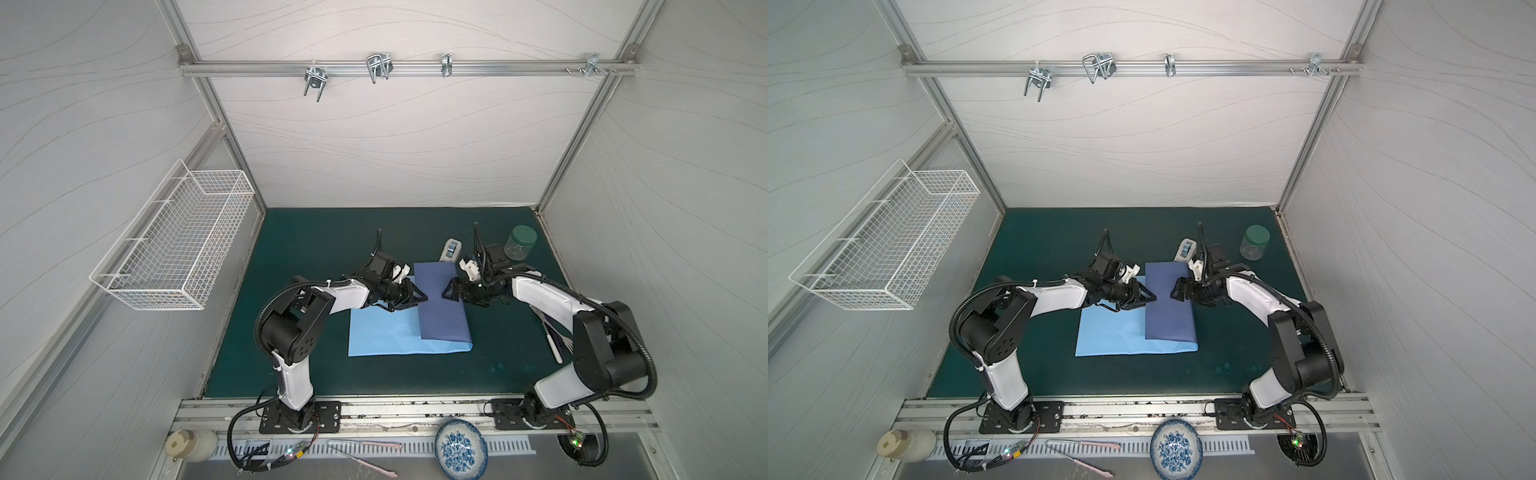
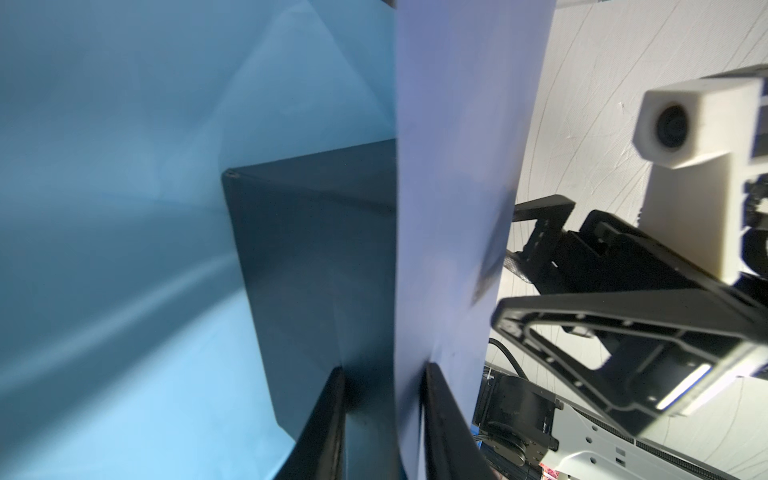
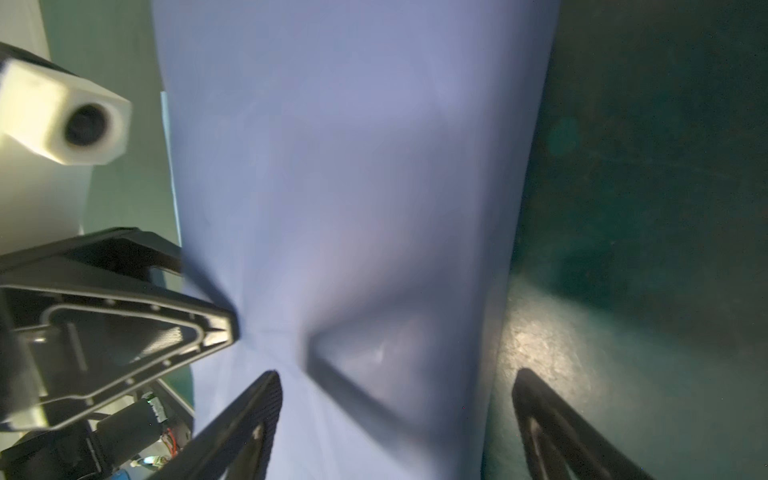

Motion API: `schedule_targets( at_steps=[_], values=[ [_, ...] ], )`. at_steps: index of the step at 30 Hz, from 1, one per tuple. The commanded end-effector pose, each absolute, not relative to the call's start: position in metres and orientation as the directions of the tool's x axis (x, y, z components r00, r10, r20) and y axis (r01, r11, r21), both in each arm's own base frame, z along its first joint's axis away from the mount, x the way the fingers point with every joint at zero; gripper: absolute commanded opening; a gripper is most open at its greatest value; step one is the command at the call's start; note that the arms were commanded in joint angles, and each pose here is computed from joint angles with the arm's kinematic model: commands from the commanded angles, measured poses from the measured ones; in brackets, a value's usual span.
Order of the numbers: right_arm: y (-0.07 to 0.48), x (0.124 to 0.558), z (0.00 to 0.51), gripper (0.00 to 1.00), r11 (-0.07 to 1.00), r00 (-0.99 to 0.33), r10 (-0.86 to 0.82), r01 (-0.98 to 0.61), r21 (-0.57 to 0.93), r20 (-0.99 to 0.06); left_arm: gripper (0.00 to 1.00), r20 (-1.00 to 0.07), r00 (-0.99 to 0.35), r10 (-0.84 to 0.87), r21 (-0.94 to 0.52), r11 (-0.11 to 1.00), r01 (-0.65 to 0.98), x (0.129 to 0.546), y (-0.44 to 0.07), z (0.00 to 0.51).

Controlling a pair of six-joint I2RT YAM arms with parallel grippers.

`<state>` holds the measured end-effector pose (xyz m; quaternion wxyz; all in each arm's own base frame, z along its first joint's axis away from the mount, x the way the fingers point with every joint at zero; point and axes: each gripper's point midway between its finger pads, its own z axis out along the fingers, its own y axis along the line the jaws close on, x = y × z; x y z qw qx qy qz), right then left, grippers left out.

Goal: Wrap the gift box in paper

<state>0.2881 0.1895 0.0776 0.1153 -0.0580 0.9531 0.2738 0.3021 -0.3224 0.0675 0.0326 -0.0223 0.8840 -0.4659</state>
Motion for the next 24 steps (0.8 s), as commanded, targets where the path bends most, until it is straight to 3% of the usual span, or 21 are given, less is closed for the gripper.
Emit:
schedule_targets(
  at_steps=[1, 8, 16, 24],
  values=[
    [0.180, 0.279, 0.062, 0.88, 0.865, -0.971, -0.060, -0.165, 0.474, -0.229, 0.28, 0.085, -0.992, -0.091, -0.715, 0.688, -0.125, 0.276, -0.303, 0.014],
    [0.176, 0.277, 0.053, 0.88, 0.859, -0.977, -0.040, -0.141, 0.492, -0.211, 0.27, 0.088, -0.992, -0.091, -0.712, 0.690, -0.126, 0.276, -0.303, 0.011],
    [0.177, 0.287, 0.089, 0.91, 0.761, -0.967, 0.061, -0.114, 0.639, -0.246, 0.26, 0.090, -0.992, -0.089, -0.710, 0.693, -0.127, 0.274, -0.301, 0.010],
    [0.173, 0.284, 0.065, 0.85, 0.756, -0.978, 0.085, -0.062, 0.651, -0.191, 0.23, 0.091, -0.992, -0.087, -0.710, 0.693, -0.126, 0.274, -0.301, 0.010]
  ],
)
